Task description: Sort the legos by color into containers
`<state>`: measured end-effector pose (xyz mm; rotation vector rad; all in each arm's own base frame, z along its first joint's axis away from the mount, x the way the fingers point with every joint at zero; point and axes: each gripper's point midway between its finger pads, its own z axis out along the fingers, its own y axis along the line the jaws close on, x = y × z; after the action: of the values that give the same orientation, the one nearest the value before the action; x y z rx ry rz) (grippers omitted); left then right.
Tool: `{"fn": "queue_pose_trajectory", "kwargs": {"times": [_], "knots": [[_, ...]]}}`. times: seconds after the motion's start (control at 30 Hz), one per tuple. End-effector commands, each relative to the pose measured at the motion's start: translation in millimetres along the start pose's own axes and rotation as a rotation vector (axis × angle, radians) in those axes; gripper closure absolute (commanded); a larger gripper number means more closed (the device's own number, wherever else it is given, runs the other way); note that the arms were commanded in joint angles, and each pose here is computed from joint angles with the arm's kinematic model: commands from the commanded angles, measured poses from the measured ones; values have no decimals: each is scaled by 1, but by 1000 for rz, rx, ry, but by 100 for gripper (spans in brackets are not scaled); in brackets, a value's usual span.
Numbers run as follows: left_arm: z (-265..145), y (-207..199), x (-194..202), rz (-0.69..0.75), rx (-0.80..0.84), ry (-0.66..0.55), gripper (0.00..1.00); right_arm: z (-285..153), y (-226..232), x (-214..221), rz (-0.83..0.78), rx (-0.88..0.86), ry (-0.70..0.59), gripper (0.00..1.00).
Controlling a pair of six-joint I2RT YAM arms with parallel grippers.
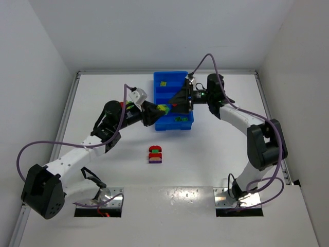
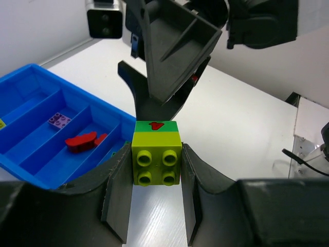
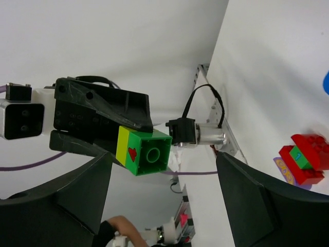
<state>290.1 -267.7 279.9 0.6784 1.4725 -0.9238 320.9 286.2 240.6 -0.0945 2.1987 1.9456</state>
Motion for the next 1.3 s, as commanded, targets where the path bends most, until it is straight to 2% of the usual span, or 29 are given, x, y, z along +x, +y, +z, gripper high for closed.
{"fn": "queue_pose_trajectory", "kwargs": {"times": [0.0, 0.17, 0.33, 0.4, 0.43, 0.5, 0.53, 0.57, 0.83, 0.87, 1.0, 1.03, 1.1, 1.27], "knots": [[-3, -11, -22, 43, 38, -87, 100, 8, 30, 1, -79, -91, 59, 18], [-2, -11, -29, 68, 42, -113, 100, 18, 33, 7, -63, -115, 121, 20], [-2, -7, -30, 97, 23, -117, 100, 21, 31, 3, -71, -132, 126, 32], [-2, -5, -28, 100, 12, -108, 100, 24, 38, 4, -88, -146, 131, 50], [-2, -5, -28, 100, 12, -108, 100, 23, 38, 5, -89, -149, 140, 69], [-2, 0, -26, 106, -13, -103, 100, 23, 40, 5, -102, -154, 138, 93], [-2, 0, -26, 106, -13, -103, 100, 23, 40, 5, -102, -154, 138, 100], [-2, 3, -27, 119, -24, -105, 100, 23, 40, 5, -102, -154, 138, 100], [-12, 8, -17, 126, -71, -89, 100, 6, 33, -10, -71, -128, 78, 100], [-12, 8, -17, 126, -71, -89, 100, 6, 31, -10, -69, -124, 79, 97], [-12, 9, -20, 121, -78, -101, 100, 2, 24, -10, 5, -92, 68, 29], [-11, 8, -23, 127, -77, -113, 100, 1, 23, -7, 31, -91, 81, 24], [-11, 2, -30, 92, -51, -142, 100, 0, 25, -3, 36, -110, 100, 19], [-7, -6, -41, 19, 12, -186, 100, -3, 27, 4, 21, -127, 133, 18]]}}
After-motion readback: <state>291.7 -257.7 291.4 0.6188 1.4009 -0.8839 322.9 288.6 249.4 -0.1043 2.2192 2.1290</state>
